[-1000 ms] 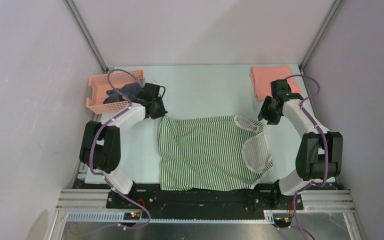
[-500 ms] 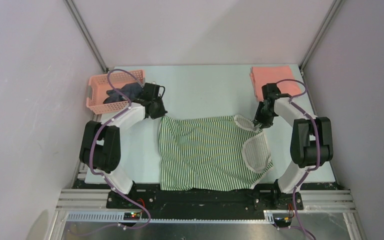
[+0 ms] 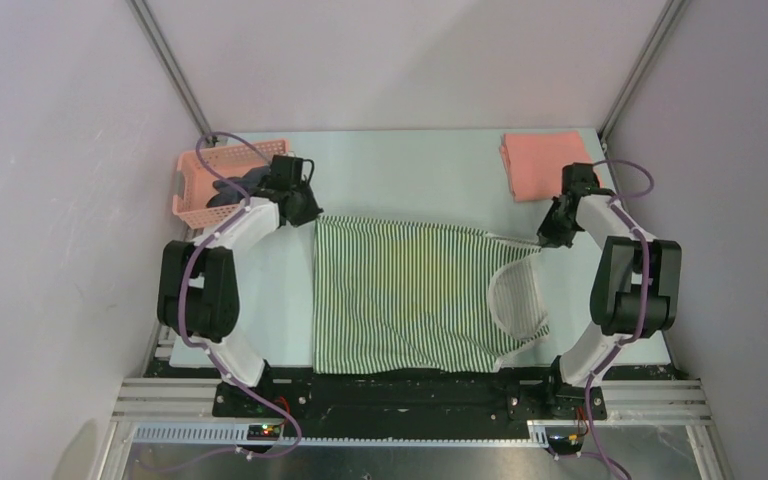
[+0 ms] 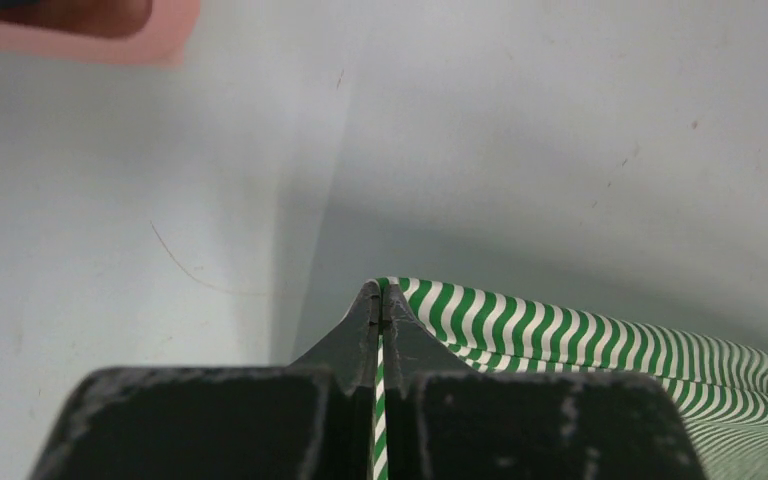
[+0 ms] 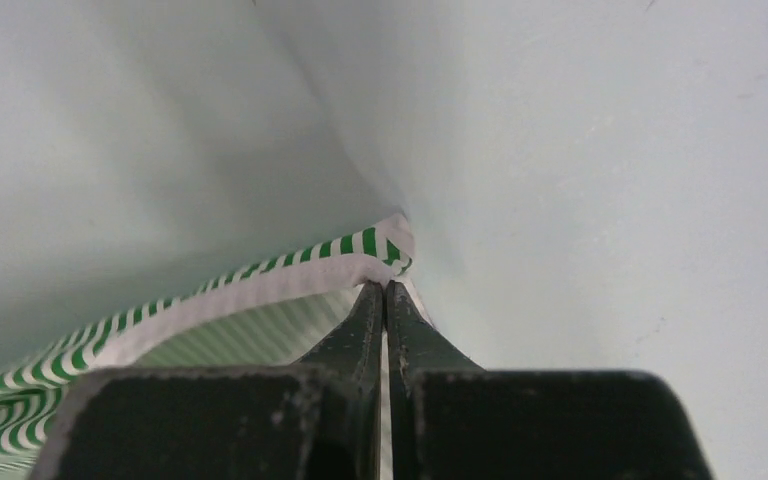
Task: Fold and stack the mixed laundry pile
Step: Flatten out the tank top at the center of the board.
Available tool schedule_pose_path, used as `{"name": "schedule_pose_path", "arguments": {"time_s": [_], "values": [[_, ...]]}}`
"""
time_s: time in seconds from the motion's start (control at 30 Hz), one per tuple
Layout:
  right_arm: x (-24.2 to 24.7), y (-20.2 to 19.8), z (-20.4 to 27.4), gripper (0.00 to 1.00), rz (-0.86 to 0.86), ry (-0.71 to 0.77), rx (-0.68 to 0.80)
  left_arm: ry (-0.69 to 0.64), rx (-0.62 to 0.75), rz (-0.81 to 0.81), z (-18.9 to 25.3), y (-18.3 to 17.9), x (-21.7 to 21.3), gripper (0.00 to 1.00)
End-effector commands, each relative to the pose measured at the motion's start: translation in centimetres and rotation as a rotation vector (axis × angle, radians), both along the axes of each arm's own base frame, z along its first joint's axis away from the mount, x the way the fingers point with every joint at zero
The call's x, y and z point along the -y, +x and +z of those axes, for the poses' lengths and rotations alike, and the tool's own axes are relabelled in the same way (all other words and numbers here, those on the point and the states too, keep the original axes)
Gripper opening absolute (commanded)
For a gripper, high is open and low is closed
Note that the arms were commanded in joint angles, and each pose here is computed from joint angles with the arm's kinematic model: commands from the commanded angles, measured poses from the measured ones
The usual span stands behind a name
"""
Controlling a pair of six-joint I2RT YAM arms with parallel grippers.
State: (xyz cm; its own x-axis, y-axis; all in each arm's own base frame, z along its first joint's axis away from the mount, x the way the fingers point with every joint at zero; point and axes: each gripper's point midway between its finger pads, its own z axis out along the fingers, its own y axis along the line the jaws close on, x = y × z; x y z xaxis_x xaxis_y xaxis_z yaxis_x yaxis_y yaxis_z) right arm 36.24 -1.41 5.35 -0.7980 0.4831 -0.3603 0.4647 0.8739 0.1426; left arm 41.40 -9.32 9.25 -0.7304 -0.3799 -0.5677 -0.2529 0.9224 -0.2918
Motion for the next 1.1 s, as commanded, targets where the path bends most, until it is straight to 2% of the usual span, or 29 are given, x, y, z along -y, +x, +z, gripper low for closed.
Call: {"name": "schedule_pose_path", "arguments": {"time_s": [0.0,0.2,0.6,0.77,0.8,0.83,0.87,0.9,0.93,0.97,1.0,1.03,1.07], "values": [[2.0,2.9,3.5,0.00,-0.038,-0.009,0.156,0.020,0.049,0.013,0.9,2.6,-1.4,0.00],[3.7,4.1,2.5,0.00,-0.085,0.059,0.166,0.028,0.030,0.006,-0.4,4.6,-1.7,0.00],[3.8,9.3,2.2,0.00,-0.046,0.130,0.226,0.048,0.021,-0.023,-2.5,9.2,-2.2,0.00],[3.5,11.7,2.4,0.00,-0.036,0.144,0.229,0.035,0.071,-0.034,-0.7,11.4,-2.1,0.03],[3.4,11.7,2.4,0.04,-0.034,0.146,0.216,0.021,0.077,-0.049,-0.2,11.5,-1.8,0.11],[3.1,12.1,2.8,0.07,-0.028,0.142,0.205,0.014,0.095,-0.055,1.0,11.7,-1.6,0.22],[2.9,12.7,3.6,0.17,-0.022,0.132,0.215,0.003,0.108,-0.059,2.0,11.6,-1.4,0.28],[2.9,12.1,3.7,0.22,-0.030,0.119,0.183,-0.005,0.114,-0.060,3.0,11.1,-1.3,0.39],[2.5,12.2,4.8,0.33,-0.029,0.113,0.194,-0.018,0.101,-0.051,3.0,10.4,-1.3,0.43],[2.4,11.4,5.0,0.37,-0.038,0.108,0.163,-0.035,0.125,-0.053,4.7,9.6,-1.1,0.48],[1.8,10.8,5.9,0.44,-0.046,0.112,0.168,-0.056,0.088,-0.041,3.8,8.0,-0.9,0.49],[1.4,9.8,6.1,0.45,-0.050,0.119,0.147,-0.083,0.120,-0.048,5.9,7.0,-0.6,0.51],[0.6,8.5,6.4,0.48,-0.056,0.131,0.136,-0.098,0.073,-0.041,4.4,5.0,-0.4,0.51]]}}
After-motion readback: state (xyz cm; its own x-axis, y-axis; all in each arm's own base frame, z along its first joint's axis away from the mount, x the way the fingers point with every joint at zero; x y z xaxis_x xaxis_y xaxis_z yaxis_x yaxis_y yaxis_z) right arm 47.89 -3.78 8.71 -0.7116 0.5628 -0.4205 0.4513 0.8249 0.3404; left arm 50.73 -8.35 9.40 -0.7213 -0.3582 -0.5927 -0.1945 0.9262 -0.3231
